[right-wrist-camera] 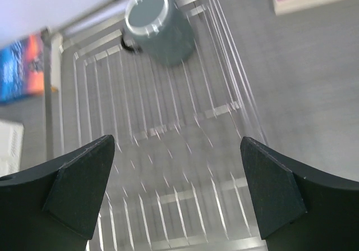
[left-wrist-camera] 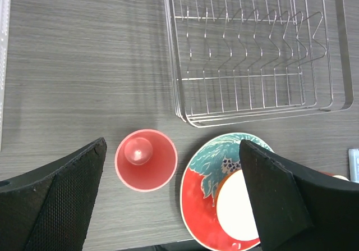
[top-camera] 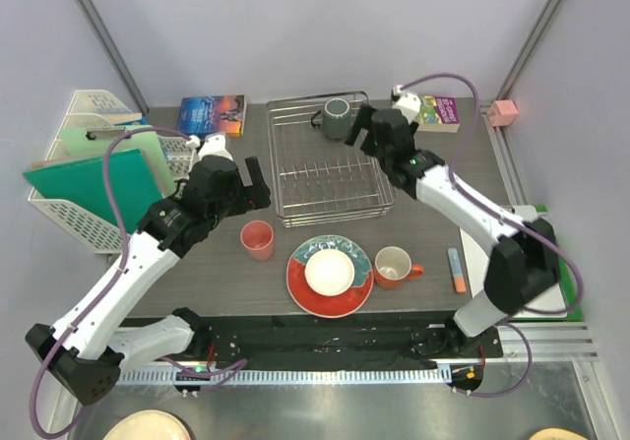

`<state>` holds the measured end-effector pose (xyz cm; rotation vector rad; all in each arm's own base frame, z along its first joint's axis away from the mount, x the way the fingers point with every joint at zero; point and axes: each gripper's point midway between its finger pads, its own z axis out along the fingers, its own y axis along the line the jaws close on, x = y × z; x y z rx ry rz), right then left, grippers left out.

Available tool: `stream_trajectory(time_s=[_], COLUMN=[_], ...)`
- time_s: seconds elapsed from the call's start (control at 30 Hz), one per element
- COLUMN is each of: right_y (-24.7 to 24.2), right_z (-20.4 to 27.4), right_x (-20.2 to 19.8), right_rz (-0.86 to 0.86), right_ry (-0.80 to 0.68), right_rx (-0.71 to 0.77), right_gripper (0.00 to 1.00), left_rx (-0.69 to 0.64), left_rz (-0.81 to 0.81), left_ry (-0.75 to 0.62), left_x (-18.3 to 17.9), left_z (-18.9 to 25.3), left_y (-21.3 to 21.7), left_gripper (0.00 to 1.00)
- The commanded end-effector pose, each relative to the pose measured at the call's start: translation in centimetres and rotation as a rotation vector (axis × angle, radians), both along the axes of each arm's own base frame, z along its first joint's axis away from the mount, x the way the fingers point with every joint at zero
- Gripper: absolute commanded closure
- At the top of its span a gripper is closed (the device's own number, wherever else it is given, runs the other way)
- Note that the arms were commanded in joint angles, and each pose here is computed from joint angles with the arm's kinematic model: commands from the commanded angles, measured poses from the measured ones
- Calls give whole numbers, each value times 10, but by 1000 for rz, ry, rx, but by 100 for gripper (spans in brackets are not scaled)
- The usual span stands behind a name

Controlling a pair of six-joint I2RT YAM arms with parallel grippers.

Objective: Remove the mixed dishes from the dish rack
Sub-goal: Move the dish rack to the center of the board.

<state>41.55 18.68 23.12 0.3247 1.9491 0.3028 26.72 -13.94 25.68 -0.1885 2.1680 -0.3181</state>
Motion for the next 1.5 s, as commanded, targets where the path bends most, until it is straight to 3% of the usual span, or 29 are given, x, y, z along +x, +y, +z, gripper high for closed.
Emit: stream_trajectory(time_s=[0.0,0.3,0.43,0.57,0.63,0.7,0.8,0.97,1.23,1.47], right_y=[14,23,9,9,6,0,-19,-39,-56,-66], right_z=[44,36,14,4,-2,0,-5,-26,-72,-74], right_x=[65,158,178,177,175,178,184,189,177,142], right_rz=[-2,36,37,31,28,19,-13,-47,-95,-139], right_ry=[-79,-110,-69,-66,-65,-73,-61,-21,81,117], right_rx=[52,-8,68,129,116,88,48,5,-69,-32], right_gripper=[0,2,4,4,4,4,4,5,6,8], left_rx=[-37,-19,9,65,30,9,-78,-108,-112,-40], left_rz=[-16,-53,-130,-200,-221,-237,-270,-282,-281,-67], left_ry=[-100,-211,-280,-308,-292,-216,-239,-310,-249,-217], left_x=[21,79,115,161,182,202,216,232,250,249], left_z=[24,49,50,44,55,33,41,48,16,3], left_y=[-12,-43,-66,-84,-90,-93,-104,-108,-113,-69], left_gripper=[0,0,0,0,0,0,0,0,0,0])
